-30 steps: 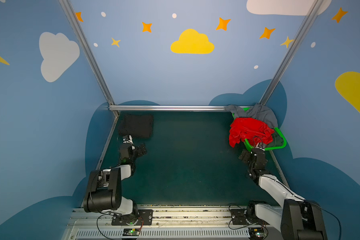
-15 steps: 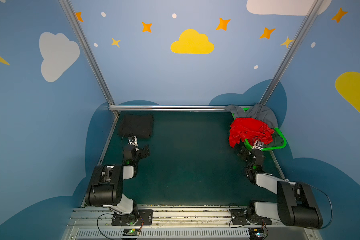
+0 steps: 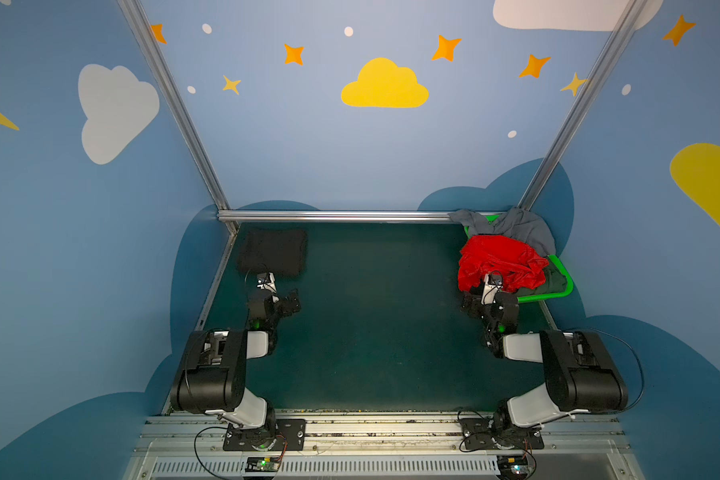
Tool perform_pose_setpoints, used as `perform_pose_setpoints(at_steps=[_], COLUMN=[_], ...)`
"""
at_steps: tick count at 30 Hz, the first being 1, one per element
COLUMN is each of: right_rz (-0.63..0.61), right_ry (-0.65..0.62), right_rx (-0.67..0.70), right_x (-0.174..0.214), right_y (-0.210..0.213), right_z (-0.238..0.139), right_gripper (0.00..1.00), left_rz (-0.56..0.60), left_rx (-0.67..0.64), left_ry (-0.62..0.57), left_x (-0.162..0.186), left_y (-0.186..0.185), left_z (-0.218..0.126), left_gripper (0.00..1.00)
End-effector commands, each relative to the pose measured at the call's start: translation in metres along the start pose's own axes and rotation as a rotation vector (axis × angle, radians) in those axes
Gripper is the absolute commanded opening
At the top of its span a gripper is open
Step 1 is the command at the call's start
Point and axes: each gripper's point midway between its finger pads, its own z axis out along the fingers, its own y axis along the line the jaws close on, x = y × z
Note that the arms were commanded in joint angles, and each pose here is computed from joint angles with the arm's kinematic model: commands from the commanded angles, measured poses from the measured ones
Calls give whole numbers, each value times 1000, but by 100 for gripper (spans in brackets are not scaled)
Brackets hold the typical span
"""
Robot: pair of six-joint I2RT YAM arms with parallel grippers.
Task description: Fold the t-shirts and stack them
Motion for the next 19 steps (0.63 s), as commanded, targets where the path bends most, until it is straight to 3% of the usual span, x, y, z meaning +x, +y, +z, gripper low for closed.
perform_pose_setpoints(at_steps=[1, 19], right_rz=[-25, -44], right_ry=[-36, -10], right_rx=[-20, -40], right_x=[-13, -12], right_y=[4, 9], right_z=[0, 1], right_gripper=[98, 98], left_rz=[18, 17], left_rx=[0, -3], left_ry=[-32, -30], left_x=[-11, -10], left_y=[-2, -1], left_z=[-1, -1], left_gripper=[100, 100])
